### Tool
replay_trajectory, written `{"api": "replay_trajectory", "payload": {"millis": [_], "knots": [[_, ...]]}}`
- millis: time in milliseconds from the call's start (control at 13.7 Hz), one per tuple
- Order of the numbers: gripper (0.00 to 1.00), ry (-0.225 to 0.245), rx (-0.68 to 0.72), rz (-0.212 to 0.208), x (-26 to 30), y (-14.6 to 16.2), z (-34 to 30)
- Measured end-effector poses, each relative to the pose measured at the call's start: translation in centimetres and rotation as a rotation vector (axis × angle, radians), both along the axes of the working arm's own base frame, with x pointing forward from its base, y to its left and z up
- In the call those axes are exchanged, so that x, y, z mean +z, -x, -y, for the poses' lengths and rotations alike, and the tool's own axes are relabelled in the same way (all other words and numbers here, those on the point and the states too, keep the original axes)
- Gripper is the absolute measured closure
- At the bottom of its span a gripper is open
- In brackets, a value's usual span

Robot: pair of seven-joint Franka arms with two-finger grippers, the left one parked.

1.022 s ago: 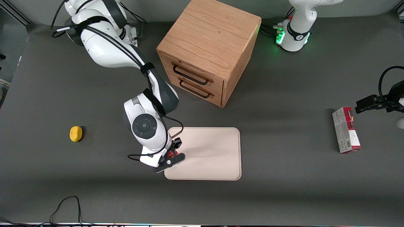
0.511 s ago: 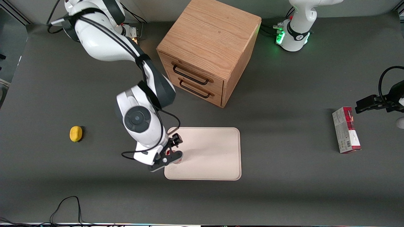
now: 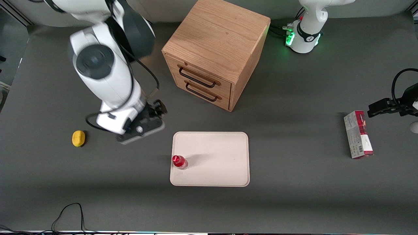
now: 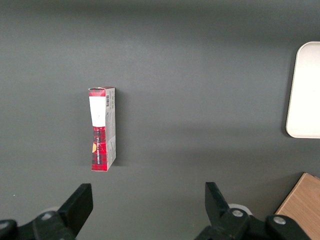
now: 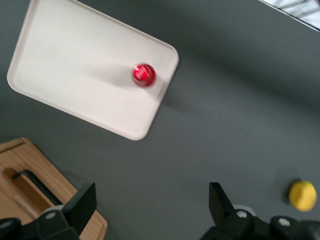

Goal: Place coke bottle on tray

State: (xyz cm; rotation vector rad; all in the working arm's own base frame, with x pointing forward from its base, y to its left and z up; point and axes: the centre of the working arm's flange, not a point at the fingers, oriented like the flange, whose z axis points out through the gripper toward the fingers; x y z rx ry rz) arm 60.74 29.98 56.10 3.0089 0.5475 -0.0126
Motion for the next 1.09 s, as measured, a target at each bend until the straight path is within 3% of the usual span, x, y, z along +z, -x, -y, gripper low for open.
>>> {"api": "replay_trajectory", "payload": {"millis": [292,584,1095], "knots": [[0.00,0.014,-0.124,0.010,2.8,2.7,9.7],[0.00,-0.032,-0.260,0.012,3.7,2.9,18.4],[0.00,-0.040,-0.309,0.012,3.7,2.5,26.1]]}}
